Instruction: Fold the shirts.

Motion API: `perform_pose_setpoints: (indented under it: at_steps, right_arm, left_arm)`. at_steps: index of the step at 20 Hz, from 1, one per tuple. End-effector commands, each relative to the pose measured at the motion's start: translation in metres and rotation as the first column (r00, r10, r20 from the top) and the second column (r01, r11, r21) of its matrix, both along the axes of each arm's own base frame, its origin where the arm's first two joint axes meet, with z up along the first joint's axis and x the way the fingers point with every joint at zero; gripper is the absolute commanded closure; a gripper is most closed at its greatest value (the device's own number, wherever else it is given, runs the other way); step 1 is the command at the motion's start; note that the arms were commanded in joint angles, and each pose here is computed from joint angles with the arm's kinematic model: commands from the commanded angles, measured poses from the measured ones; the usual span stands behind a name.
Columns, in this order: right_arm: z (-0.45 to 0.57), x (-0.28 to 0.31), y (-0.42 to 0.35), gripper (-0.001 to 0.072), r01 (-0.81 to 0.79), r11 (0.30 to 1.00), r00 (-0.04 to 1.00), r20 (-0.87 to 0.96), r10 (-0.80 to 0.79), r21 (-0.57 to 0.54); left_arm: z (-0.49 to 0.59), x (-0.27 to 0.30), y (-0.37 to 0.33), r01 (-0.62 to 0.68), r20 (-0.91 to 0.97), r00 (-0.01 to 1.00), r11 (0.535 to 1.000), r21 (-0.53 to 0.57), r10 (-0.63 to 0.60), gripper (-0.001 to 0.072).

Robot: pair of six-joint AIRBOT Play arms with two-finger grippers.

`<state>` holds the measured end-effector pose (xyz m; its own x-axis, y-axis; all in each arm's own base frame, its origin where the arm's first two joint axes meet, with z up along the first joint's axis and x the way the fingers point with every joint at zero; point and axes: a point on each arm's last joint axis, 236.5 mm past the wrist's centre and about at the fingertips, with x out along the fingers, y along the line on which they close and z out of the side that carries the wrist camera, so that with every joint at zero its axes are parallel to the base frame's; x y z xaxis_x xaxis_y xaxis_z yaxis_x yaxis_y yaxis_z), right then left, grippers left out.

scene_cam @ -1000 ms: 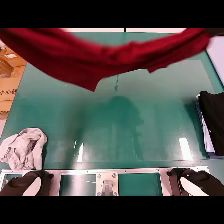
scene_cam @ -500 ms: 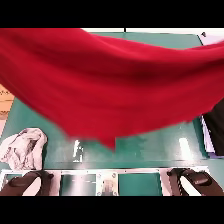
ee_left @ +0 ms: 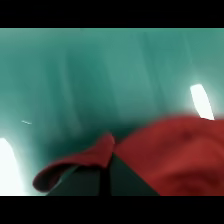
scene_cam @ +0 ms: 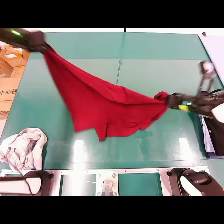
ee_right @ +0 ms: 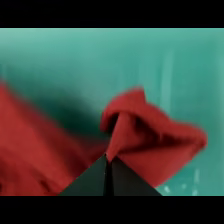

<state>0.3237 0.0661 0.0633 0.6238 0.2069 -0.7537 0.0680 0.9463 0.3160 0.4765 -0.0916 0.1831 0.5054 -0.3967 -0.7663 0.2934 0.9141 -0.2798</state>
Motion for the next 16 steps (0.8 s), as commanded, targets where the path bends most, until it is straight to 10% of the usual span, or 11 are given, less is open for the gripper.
perform_pose_setpoints:
  at_steps: [1,5,6,7,8,10,12,13,16]
  right_arm:
    - [-0.07,0.018,0.0,0.0698,0.066,0.997,0.997,-0.046,-0.064,0.043]
    - [-0.083,0.055,-0.012,0.0698,0.105,0.994,0.992,-0.079,-0.102,0.031]
    - [-0.08,0.065,-0.019,0.0635,0.116,0.993,0.991,-0.074,-0.114,0.026]
    - [-0.074,0.075,-0.029,0.0478,0.128,0.992,0.99,-0.061,-0.127,0.019]
    - [-0.066,0.08,-0.042,0.0407,0.157,0.987,0.986,-0.057,-0.156,0.022]
    - [-0.051,0.081,-0.072,0.0407,0.22,0.975,0.973,-0.075,-0.218,0.025]
    - [-0.047,0.065,-0.098,0.0429,0.279,0.96,0.954,-0.125,-0.274,0.025]
    - [-0.049,0.055,-0.105,0.0474,0.296,0.955,0.944,-0.159,-0.288,0.024]
    - [-0.061,0.028,-0.108,0.0624,0.286,0.958,0.931,-0.239,-0.276,0.009]
  left_arm:
    - [-0.11,0.035,-0.034,0.038,-0.188,0.981,0.999,-0.037,-0.044,0.0686]
    - [-0.13,0.073,-0.049,-0.051,-0.142,0.989,0.992,-0.117,0.034,0.0645]
    - [-0.127,0.073,-0.047,-0.051,-0.14,0.99,0.992,-0.117,0.034,0.03]
    - [-0.124,0.07,-0.043,-0.062,-0.158,0.987,0.991,-0.122,0.042,0.0108]
    - [-0.118,0.063,-0.035,-0.065,-0.188,0.981,0.991,-0.12,0.041,0.0105]
    - [-0.106,0.048,-0.012,-0.07,-0.249,0.968,0.992,-0.109,0.041,0.0162]
    - [-0.1,0.03,0.012,-0.069,-0.311,0.95,0.993,-0.097,0.035,0.0591]
    - [-0.099,0.021,0.02,-0.071,-0.34,0.94,0.993,-0.093,0.035,0.0685]
    - [-0.1,-0.005,0.029,-0.044,-0.417,0.909,0.997,-0.063,0.014,0.0686]
